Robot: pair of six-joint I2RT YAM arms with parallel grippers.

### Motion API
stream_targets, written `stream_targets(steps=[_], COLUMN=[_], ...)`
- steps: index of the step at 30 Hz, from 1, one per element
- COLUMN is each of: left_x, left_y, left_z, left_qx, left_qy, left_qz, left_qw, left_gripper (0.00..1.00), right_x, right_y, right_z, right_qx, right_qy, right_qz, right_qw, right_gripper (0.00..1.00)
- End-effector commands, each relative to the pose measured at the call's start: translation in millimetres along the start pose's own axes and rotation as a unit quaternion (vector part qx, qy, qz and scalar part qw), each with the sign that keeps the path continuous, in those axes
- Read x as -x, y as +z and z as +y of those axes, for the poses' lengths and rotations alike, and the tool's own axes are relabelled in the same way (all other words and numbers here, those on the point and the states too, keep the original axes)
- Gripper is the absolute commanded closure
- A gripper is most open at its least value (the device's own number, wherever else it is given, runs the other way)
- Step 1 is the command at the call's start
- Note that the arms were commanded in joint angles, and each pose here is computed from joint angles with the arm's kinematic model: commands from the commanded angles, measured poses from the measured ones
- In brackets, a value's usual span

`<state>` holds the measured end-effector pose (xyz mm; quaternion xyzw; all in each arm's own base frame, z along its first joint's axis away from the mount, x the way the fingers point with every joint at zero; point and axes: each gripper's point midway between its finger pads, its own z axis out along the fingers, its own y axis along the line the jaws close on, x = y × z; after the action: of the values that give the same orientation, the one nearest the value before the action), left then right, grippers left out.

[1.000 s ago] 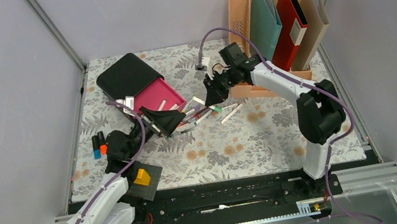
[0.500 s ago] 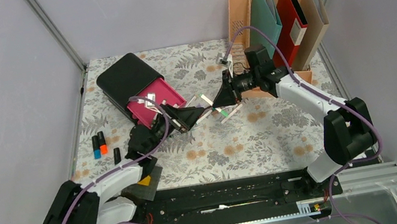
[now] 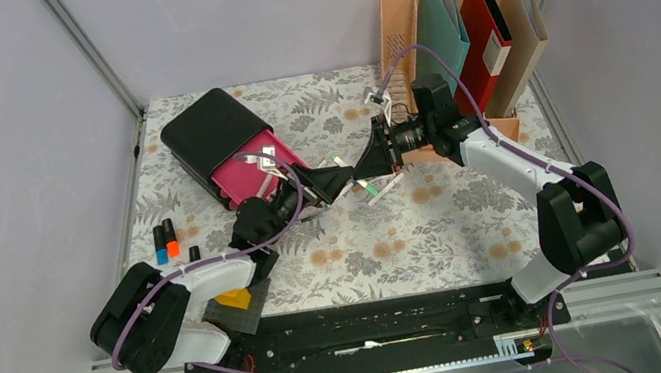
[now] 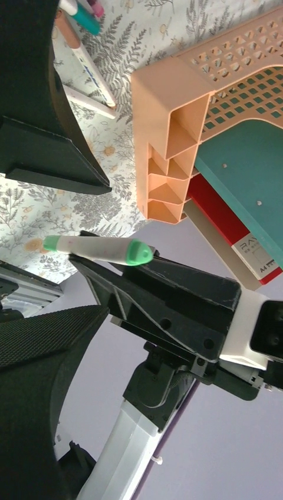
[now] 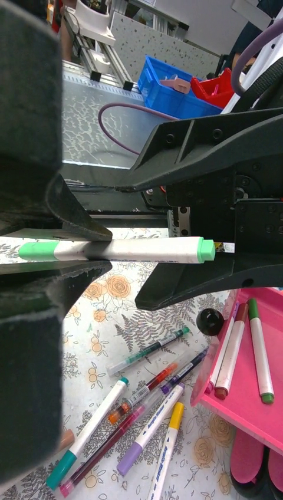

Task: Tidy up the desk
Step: Pick up the stationery from the center of the board.

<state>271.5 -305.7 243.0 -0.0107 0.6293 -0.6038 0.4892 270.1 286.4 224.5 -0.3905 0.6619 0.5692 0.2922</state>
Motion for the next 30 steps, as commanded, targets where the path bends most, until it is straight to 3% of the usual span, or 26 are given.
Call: stream_targets(steps=[1,5,13,17,22,23,25,30], left_x=[25.3,25.0,20.7,19.1,19.8,20.0,20.8,26.6], left_y=[13.9,15.3,18.8,19.5,16.4,15.5,13.3,6.7], left_z=[-28.3,-27.4,-24.3,-26.1,-28.2,-27.7,-27.0,-19.9], left_qx=[-0.048,-0.047,-0.046,-0.051,-0.052,-0.050,-0.044,-0.002], left_qy=[0.017,0.017,0.017,0.020,0.027,0.030,0.037,0.083], left_qz=[-0.045,-0.045,-0.036,-0.031,-0.031,-0.030,-0.030,-0.024], left_qw=[0.998,0.998,0.998,0.998,0.998,0.998,0.998,0.996], left_gripper=[0.29,0.38,0.69,0.98,1.00,1.00,1.00,1.00], right_x=[11.2,10.4,8.4,7.9,6.0,5.5,4.9,1.5], right_y=[-3.1,-2.7,-2.3,-1.8,-1.1,-0.9,-1.1,-3.6], right_z=[15.4,15.3,14.4,12.9,10.6,9.7,8.1,7.8], right_qx=[0.024,0.026,0.027,0.027,0.025,0.023,0.017,0.011], right_qy=[-0.027,-0.027,-0.025,-0.021,-0.019,-0.019,-0.018,-0.041], right_qz=[-0.012,-0.012,-0.011,-0.011,-0.010,-0.010,-0.010,-0.002], right_qw=[0.999,0.999,0.999,0.999,0.999,1.000,1.000,0.999], right_gripper=[1.00,1.00,1.00,1.00,1.00,0.94,0.66,0.31])
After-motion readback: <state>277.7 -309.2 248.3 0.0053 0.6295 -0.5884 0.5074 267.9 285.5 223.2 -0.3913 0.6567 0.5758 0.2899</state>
